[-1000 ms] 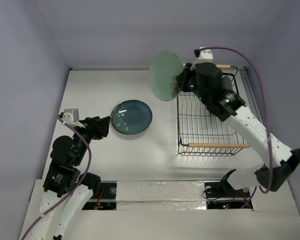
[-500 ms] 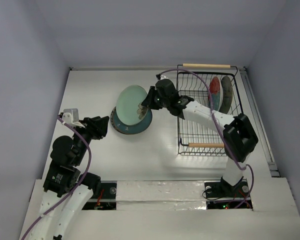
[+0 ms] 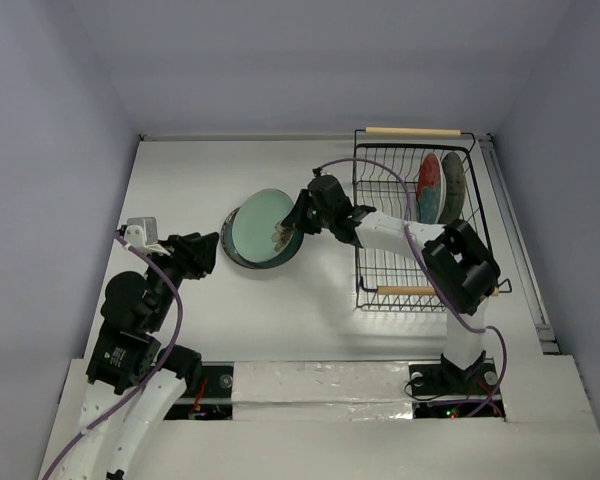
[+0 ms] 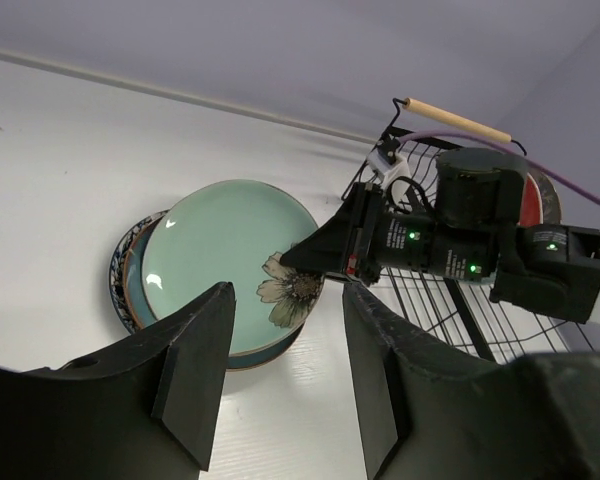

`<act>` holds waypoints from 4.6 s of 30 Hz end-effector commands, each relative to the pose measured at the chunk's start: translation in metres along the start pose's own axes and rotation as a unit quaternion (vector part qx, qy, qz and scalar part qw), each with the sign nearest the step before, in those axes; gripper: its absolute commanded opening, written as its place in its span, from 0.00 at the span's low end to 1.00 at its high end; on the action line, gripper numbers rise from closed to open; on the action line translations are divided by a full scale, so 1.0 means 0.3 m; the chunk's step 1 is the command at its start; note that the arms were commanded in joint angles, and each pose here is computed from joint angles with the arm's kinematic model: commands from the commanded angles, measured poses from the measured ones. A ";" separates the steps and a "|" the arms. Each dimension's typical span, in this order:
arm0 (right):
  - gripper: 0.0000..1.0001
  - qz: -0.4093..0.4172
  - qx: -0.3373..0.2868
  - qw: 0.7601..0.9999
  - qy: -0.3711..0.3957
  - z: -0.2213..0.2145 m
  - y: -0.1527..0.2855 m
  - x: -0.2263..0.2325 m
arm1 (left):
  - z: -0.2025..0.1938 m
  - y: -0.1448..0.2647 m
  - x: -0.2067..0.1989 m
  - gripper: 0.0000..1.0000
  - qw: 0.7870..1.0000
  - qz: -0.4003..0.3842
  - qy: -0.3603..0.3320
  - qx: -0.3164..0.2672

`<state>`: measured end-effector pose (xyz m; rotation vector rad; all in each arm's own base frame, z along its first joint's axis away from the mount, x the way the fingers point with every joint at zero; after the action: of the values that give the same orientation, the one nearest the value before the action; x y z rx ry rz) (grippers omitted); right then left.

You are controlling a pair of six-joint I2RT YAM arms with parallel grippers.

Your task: Unload the plates from the dish rack

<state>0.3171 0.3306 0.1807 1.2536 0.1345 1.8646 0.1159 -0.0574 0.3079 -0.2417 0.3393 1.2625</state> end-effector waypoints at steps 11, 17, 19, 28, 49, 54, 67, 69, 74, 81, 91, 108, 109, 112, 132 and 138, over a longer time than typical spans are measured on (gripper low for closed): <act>0.49 0.041 -0.012 0.999 -0.003 -0.019 -0.014 0.028 | 0.007 -0.016 -0.005 0.47 1.000 -0.007 0.001 -0.010; 0.82 -0.028 0.008 0.998 0.060 -0.045 0.000 0.017 | 0.006 -0.020 -0.001 0.47 1.000 -0.003 0.000 -0.010; 0.90 -0.061 0.006 0.994 0.089 -0.044 0.019 0.012 | 0.005 -0.023 -0.001 0.47 1.000 -0.004 0.000 -0.009; 1.00 -0.154 0.006 0.973 0.173 -0.028 0.093 -0.014 | 0.007 -0.021 -0.002 0.47 1.000 -0.005 0.001 -0.011; 0.00 -0.365 -0.284 0.872 0.159 0.431 0.773 -0.108 | 0.012 -0.009 -0.003 0.31 1.000 -0.008 0.000 -0.019; 0.52 -0.466 -0.274 0.830 0.137 0.492 0.825 -0.268 | 0.014 -0.010 0.009 0.06 1.000 0.018 0.006 -0.022; 0.53 -0.536 -0.197 0.809 0.137 0.601 0.680 -0.465 | 0.014 -0.010 0.005 0.28 1.000 0.010 0.003 -0.019; 0.49 -0.542 -0.183 0.808 0.141 0.605 0.651 -0.481 | 0.014 -0.008 0.004 0.29 1.000 0.009 0.003 -0.020; 0.26 -0.558 -0.171 0.799 0.148 0.611 0.647 -0.488 | 0.014 -0.008 0.004 0.29 1.000 0.009 0.003 -0.019; 0.03 -0.570 -0.189 0.781 0.172 0.627 0.765 -0.424 | 0.015 -0.006 0.003 0.29 1.000 0.007 0.004 -0.021; 0.00 -0.530 -0.284 0.780 0.173 0.637 0.996 -0.206 | 0.013 -0.007 0.002 0.34 1.000 0.004 0.004 -0.020; 0.00 -0.001 -0.345 0.928 0.138 0.513 0.874 0.260 | 0.010 -0.013 0.004 0.43 1.000 0.007 0.004 -0.017; 0.00 0.020 -0.336 0.933 0.124 0.515 0.845 0.273 | 0.007 -0.015 0.004 0.44 1.000 0.007 0.004 -0.014; 0.00 0.093 -0.301 0.943 0.111 0.504 0.726 0.301 | 0.005 -0.020 0.004 0.45 1.000 0.008 0.004 -0.011; 0.00 0.172 -0.101 0.979 -0.027 0.242 0.118 0.204 | 0.002 -0.030 0.006 0.45 1.000 0.007 0.003 -0.007; 0.00 0.183 -0.086 0.977 -0.063 0.185 0.061 0.161 | 0.003 -0.029 0.005 0.45 1.000 0.006 0.003 -0.007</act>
<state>0.3406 0.3151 0.1900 1.2998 0.0189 1.8545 0.1200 -0.0564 0.3061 -0.2375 0.3540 1.2892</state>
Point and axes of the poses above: each gripper's point midway between its finger pads, its own y axis back along the fingers, its own x axis along the line the jaws close on, z = x × y, the point moved 10 cm from there along y, back along the fingers, and after that the axes turned 4 degrees about -y, right-handed, at the moved point
